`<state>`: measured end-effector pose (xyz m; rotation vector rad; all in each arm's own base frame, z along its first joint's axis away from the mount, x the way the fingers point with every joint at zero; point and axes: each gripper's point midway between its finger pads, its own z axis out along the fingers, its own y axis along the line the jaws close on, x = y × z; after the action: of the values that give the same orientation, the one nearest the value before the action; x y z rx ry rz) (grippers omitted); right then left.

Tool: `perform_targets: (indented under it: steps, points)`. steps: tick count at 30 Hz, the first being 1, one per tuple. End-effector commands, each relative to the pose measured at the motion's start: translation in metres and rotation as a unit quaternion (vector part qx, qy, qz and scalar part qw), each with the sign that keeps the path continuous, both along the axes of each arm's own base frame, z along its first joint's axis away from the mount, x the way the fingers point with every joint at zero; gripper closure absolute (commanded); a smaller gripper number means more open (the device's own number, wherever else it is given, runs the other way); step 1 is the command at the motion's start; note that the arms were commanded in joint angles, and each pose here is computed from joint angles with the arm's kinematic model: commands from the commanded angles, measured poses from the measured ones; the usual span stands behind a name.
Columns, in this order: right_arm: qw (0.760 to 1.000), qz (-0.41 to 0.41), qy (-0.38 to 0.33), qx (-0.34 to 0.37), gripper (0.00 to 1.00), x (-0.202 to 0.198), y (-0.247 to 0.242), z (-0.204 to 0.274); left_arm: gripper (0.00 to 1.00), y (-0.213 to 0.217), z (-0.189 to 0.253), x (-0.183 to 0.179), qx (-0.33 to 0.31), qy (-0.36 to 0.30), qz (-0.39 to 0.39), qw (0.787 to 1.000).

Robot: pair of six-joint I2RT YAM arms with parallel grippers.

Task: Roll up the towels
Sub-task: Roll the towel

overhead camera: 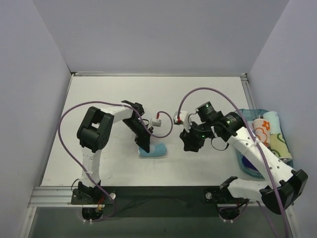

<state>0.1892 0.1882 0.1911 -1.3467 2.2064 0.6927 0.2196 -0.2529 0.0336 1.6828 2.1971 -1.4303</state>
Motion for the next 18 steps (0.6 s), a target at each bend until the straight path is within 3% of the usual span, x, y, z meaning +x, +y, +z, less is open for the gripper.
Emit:
perform_targets:
  steps: [1, 6, 12, 14, 18]
  points:
    - [0.995, 0.018, -0.068, -0.073, 0.62, -0.006, 0.000, -0.017, 0.85, 0.024, -0.028, -0.016, 0.070, 0.034, -0.030, 0.997]
    - [0.981, 0.104, -0.110, -0.120, 0.63, -0.016, 0.025, -0.025, 0.85, 0.025, -0.032, -0.013, 0.079, 0.046, -0.022, 0.996]
    - [0.945, 0.210, -0.182, -0.175, 0.60, -0.036, 0.073, -0.041, 0.83, 0.024, -0.035, -0.008, 0.085, 0.056, -0.016, 0.995]
    - [0.942, 0.204, -0.199, -0.177, 0.52, -0.034, 0.088, -0.045, 0.83, 0.024, -0.035, -0.009, 0.088, 0.063, -0.018, 0.994]
    - [0.940, 0.172, -0.235, -0.177, 0.47, -0.011, 0.123, -0.065, 0.82, 0.025, -0.036, -0.008, 0.089, 0.066, -0.018, 0.994]
